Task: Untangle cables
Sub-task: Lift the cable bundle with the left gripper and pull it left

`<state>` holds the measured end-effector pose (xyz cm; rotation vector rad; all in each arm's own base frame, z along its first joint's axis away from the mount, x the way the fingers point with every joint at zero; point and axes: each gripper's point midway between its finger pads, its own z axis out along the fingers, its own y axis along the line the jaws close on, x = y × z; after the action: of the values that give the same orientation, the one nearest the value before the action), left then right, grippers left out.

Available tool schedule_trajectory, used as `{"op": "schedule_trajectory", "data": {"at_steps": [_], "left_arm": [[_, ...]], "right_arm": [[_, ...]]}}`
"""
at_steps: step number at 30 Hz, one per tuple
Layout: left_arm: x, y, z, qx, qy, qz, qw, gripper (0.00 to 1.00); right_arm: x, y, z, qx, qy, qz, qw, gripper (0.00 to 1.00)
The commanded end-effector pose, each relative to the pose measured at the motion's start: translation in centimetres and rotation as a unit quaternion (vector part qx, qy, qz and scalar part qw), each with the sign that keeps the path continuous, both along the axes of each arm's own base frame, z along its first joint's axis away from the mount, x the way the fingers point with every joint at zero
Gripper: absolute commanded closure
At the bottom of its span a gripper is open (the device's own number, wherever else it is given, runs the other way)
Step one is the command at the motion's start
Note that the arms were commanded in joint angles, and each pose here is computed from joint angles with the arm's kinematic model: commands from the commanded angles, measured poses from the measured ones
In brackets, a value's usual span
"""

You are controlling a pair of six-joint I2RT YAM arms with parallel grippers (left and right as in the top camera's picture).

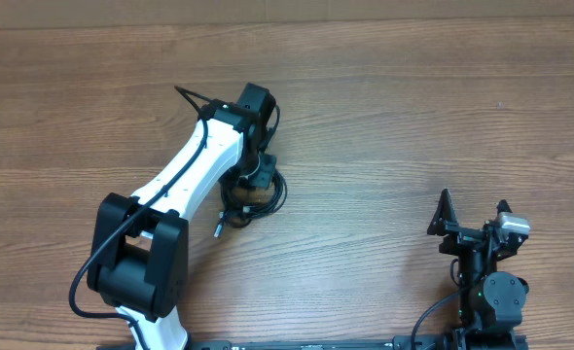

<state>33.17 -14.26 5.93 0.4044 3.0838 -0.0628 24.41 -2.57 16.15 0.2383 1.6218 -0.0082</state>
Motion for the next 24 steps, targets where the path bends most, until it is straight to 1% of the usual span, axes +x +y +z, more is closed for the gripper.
{"op": "schedule_trajectory", "data": {"at_steps": [1,12,15,18,19,20,22,24], "left_arm": [[2.0,-0.5,0.6,-0.006,-0.041,-0.002,0.999,0.96],[5.3,-1.4,1.3,-0.023,-0.109,0.004,0.994,0.96],[5.5,-1.5,1.3,-0.025,-0.113,0.005,0.993,0.95],[4.9,-1.5,1.2,-0.03,-0.098,0.028,0.994,0.93],[4.5,-1.5,1.1,-0.031,-0.088,0.036,0.995,0.94],[3.7,-1.5,1.0,-0.032,-0.072,0.027,0.997,0.96],[3.1,-1.8,0.9,-0.04,-0.059,0.001,0.997,0.89],[2.4,-2.9,1.0,-0.072,-0.043,-0.024,0.996,0.83]], "right_arm": [[-0.2,-0.1,1.1,-0.002,-0.015,-0.003,1.0,0.0],[-0.2,-0.1,1.1,-0.002,-0.015,-0.003,1.0,0.0],[-0.2,-0.1,1.1,-0.002,-0.015,-0.003,1.0,0.0],[-0.2,-0.1,1.1,-0.002,-0.015,-0.003,1.0,0.0],[-0.2,-0.1,1.1,-0.002,-0.015,-0.003,1.0,0.0],[-0.2,-0.1,1.1,-0.002,-0.015,-0.003,1.0,0.0],[-0.2,-0.1,1.1,-0.002,-0.015,-0.003,1.0,0.0],[-0.2,-0.1,1.1,-0.002,-0.015,-0.003,1.0,0.0]]}}
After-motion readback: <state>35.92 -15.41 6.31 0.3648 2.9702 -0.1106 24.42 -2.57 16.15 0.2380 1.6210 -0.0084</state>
